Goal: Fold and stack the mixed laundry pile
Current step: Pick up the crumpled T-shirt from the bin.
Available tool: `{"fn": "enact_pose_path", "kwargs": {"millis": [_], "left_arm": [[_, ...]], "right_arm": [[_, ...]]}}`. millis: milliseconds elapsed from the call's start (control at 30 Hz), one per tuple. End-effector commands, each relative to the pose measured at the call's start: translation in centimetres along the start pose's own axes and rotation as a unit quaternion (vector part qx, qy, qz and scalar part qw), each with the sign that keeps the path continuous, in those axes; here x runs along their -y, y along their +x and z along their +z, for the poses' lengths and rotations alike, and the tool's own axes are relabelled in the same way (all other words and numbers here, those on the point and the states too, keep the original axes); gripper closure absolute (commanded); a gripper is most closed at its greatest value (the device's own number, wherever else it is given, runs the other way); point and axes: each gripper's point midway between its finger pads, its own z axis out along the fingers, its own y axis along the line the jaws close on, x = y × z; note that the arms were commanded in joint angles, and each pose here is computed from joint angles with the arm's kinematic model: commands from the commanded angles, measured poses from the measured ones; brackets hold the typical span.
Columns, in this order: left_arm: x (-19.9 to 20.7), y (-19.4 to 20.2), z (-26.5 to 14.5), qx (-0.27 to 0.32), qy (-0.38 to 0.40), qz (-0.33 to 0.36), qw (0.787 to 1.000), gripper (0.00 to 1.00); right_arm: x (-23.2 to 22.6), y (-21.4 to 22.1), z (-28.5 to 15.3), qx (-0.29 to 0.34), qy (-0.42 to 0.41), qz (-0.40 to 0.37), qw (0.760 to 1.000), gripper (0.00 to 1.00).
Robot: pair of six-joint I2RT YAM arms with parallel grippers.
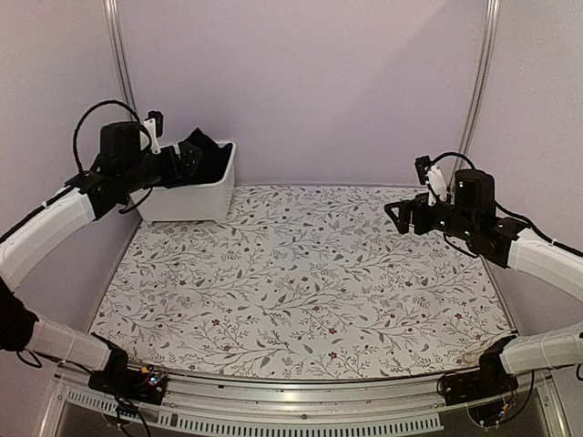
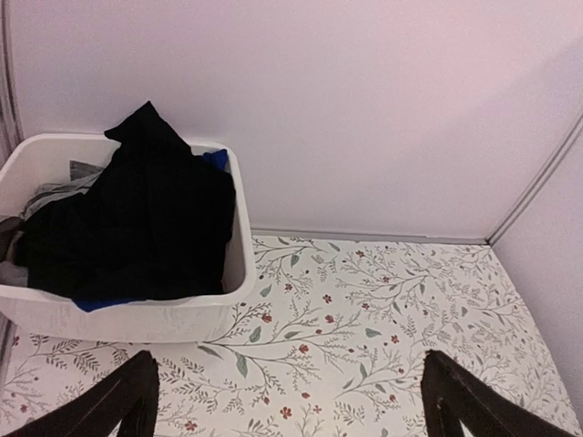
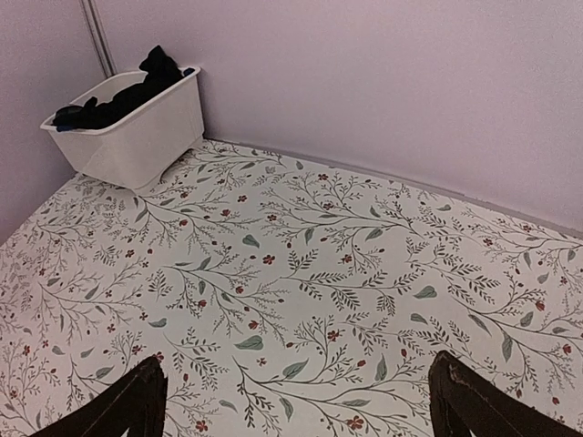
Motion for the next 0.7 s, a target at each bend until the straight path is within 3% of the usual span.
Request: {"fn": "enact_pose_path", "kwargs": {"millis": [0,233,433,567,667], "left_arm": [[-4.5,-1.4,0.6,-0.008,-0.086,0.018,0.996,0.0],[-10.9,-6.8,6.9,-0.031,-0.163,0.013,0.986,0.0],[-16.6,-6.8,16.3,-0.062,-0.191,0.03,0.979,0.0],[-18.5,-5.2,21.2,-0.068,-0.178,0.055,0.98,0.0],[-20.5,-1.1,25.5,-0.093,-0.172,0.065,0.979,0.0]], "right_arm": [[0.2,-0.5,-0.3,0.004,-0.025,0.024,0.999,0.01],[0.2,0.1,0.9,-0.014,-0.045,0.029,0.998,0.01],[0.3,1.2,1.9,-0.032,-0.053,0.033,0.998,0.01],[0.6,1.9,2.3,-0.041,-0.052,0.032,0.997,0.01],[0.8,2.8,3.0,-0.055,-0.053,0.033,0.997,0.01]]}}
